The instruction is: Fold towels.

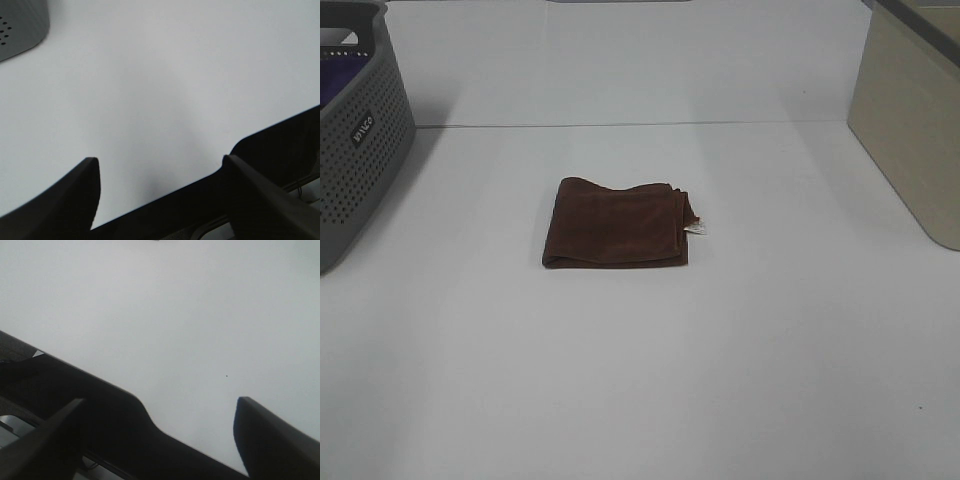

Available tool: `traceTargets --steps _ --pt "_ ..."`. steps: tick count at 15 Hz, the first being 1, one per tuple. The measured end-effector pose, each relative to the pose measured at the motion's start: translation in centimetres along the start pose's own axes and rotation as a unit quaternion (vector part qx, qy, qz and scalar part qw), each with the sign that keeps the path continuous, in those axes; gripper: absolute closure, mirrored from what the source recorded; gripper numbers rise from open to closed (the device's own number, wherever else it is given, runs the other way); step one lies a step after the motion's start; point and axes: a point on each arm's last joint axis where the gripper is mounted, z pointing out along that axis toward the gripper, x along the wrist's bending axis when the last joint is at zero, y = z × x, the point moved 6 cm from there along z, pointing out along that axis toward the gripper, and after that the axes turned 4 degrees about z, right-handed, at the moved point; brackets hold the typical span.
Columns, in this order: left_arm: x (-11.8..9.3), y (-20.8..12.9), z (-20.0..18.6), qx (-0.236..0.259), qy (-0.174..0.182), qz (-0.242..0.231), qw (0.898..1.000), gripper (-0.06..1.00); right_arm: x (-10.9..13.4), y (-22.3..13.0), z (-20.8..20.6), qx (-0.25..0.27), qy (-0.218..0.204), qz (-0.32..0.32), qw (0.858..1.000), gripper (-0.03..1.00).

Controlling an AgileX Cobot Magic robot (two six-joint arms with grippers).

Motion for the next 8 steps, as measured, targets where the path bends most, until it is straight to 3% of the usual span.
traceTargets --steps 8 --pt "0.00 -0.05 0.05 0.001 0.000 0.019 1.000 0.31 0.00 0.00 0.00 0.000 0.000 -0.003 1.000 0.20"
